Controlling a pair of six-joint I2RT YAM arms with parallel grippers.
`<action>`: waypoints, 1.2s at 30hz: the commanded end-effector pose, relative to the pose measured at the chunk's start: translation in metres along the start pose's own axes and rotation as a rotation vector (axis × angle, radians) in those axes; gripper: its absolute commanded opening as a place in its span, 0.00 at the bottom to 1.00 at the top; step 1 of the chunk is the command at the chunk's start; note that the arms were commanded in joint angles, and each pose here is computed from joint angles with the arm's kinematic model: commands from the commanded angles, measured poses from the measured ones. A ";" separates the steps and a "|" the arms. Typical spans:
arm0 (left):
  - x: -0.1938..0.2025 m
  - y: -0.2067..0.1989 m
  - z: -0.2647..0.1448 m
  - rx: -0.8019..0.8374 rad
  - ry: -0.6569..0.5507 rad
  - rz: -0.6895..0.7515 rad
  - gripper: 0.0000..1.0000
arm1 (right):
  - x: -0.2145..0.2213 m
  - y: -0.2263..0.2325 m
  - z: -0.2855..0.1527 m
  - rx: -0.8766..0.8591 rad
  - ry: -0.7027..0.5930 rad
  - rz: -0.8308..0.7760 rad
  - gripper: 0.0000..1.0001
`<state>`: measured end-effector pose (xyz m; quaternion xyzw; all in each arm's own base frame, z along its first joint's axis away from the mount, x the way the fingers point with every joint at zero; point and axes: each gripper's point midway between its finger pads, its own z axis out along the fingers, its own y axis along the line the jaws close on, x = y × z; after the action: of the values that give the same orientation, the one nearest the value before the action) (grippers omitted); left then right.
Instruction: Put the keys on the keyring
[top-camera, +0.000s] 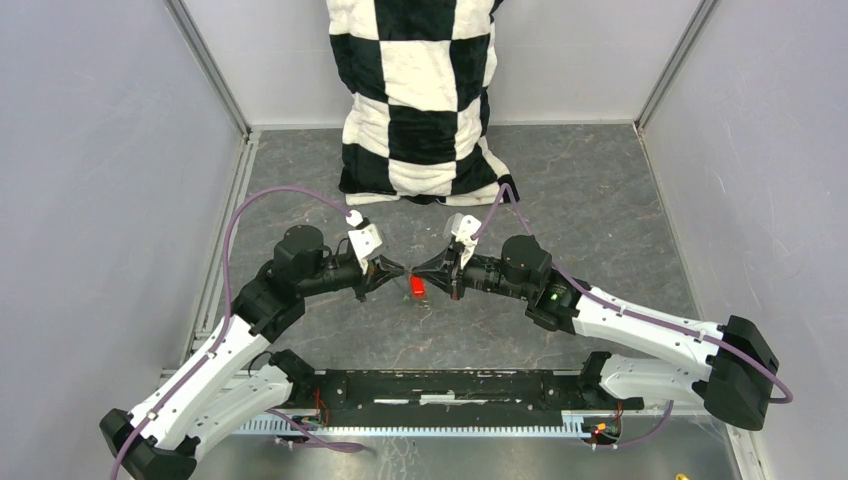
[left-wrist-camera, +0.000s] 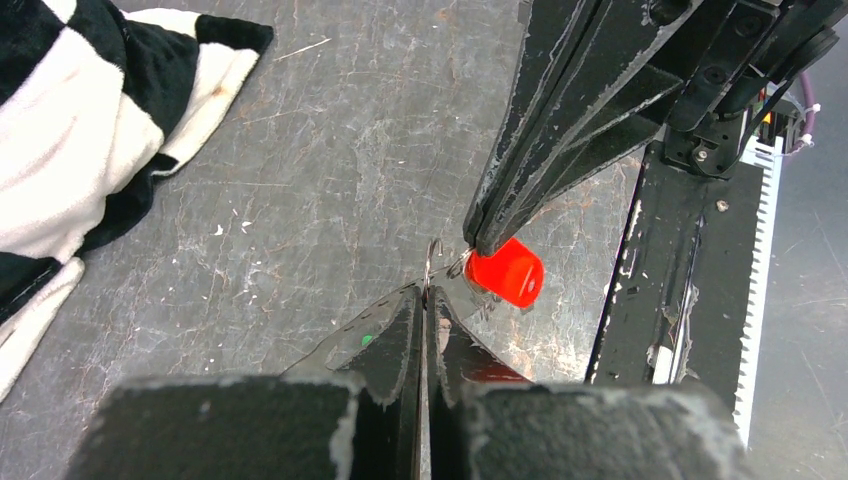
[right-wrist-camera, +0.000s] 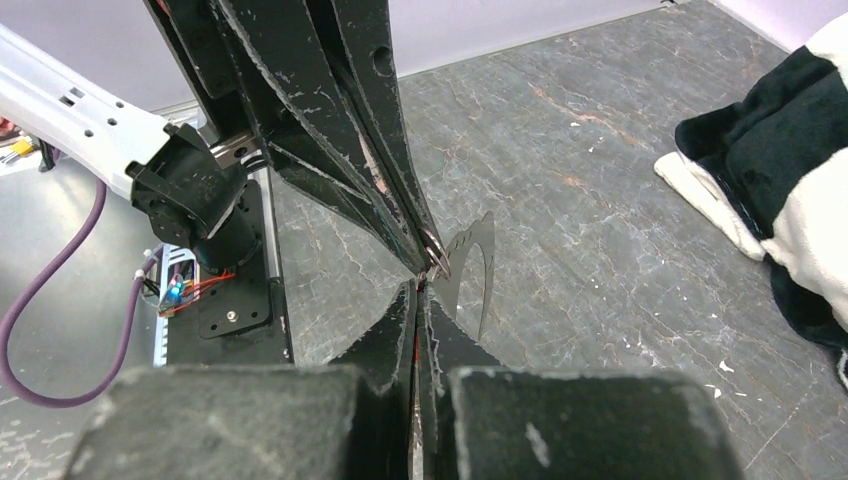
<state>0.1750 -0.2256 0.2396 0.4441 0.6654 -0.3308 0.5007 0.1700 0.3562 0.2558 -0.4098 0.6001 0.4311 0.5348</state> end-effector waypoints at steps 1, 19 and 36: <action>-0.017 -0.001 0.000 0.013 -0.060 0.061 0.02 | -0.038 0.000 0.004 0.011 -0.105 -0.014 0.00; -0.012 0.002 0.001 0.006 -0.042 0.069 0.02 | -0.044 0.003 0.010 -0.007 -0.118 -0.011 0.01; -0.010 -0.004 -0.001 0.035 -0.044 0.103 0.02 | -0.049 0.000 0.011 0.010 -0.133 -0.003 0.01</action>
<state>0.1752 -0.2253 0.2379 0.4556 0.6598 -0.3247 0.5017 0.1738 0.3629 0.2661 -0.3986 0.5955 0.4380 0.5428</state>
